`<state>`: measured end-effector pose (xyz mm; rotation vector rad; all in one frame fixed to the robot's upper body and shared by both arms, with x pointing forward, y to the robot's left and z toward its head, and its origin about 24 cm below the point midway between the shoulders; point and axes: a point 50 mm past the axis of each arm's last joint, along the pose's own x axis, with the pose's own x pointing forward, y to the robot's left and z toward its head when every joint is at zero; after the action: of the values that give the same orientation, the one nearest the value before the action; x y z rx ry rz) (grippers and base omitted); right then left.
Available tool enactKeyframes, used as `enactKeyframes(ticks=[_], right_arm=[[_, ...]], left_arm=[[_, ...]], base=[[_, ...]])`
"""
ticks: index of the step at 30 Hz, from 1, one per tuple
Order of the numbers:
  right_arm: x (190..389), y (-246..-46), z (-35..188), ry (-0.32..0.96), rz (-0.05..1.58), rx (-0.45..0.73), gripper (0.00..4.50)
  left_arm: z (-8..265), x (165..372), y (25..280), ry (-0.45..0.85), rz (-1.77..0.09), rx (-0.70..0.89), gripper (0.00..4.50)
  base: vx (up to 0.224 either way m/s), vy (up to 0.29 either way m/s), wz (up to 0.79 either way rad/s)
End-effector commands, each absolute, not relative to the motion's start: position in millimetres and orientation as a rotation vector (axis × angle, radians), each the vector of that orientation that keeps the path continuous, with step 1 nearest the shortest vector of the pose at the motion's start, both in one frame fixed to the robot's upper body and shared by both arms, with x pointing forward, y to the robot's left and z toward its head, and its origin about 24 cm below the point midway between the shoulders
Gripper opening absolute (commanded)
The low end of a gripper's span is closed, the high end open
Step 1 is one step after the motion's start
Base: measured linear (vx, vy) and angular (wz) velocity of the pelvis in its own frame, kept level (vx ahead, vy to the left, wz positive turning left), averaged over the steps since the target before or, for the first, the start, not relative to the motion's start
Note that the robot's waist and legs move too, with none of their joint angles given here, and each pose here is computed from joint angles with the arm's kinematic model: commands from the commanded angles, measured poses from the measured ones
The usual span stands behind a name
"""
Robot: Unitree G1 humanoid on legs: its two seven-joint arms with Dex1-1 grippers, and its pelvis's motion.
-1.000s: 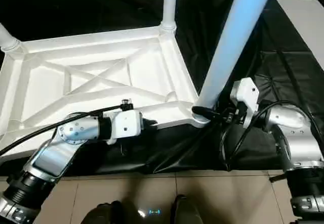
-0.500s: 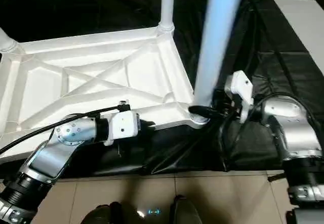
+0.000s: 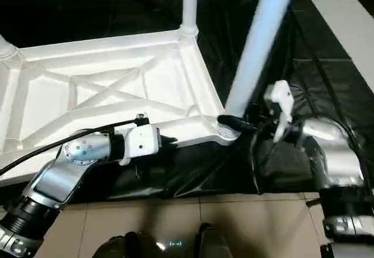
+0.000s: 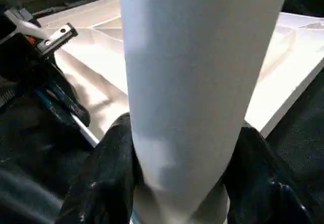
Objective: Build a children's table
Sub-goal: Insert table leg to table base
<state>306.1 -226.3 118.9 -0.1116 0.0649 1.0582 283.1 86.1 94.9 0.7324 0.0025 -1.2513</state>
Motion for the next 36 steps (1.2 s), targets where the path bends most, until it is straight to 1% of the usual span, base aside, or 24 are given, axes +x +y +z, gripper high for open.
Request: enactKeyframes(ticks=[1,4,11,17,20,22,23,28,31,36], right_arm=[[295.9,-227.9,84,0.202,1.002,-0.039,1.90],[293.1,-229.4,81,0.195,0.982,-0.025,1.90],[280.2,-235.9,72,0.137,0.860,0.066,1.90],[266.3,-232.6,62,0.152,0.852,0.080,1.90],[255.8,-226.1,53,0.177,0.878,0.045,1.90],[252.9,-223.5,51,0.183,0.893,0.020,1.90],[249.3,-219.4,48,0.192,0.917,-0.010,1.90],[242.6,-211.2,44,0.204,0.960,-0.058,1.90],[238.9,-208.6,41,0.211,0.972,-0.067,1.90],[234.3,-207.0,35,0.232,0.969,-0.048,1.90]], left_arm=[[64,270,80,0.122,-1.344,0.695,0.00],[64,270,80,0.123,-1.344,0.694,0.00],[64,270,80,0.123,-1.342,0.693,0.00],[64,271,80,0.123,-1.344,0.692,0.00],[64,271,80,0.124,-1.345,0.692,0.00],[64,271,80,0.124,-1.345,0.692,0.00],[64,271,80,0.123,-1.345,0.692,0.00],[64,271,79,0.121,-1.343,0.692,0.00],[64,271,79,0.121,-1.342,0.692,0.00],[63,270,78,0.122,-1.342,0.691,0.00]], base=[[0.000,0.000,0.00],[0.000,0.000,0.00],[0.000,0.000,0.00],[0.000,0.000,0.00],[0.000,0.000,0.00],[0.000,0.000,0.00],[0.000,0.000,0.00],[0.000,0.000,0.00],[0.000,0.000,0.00],[0.000,0.000,0.00]])
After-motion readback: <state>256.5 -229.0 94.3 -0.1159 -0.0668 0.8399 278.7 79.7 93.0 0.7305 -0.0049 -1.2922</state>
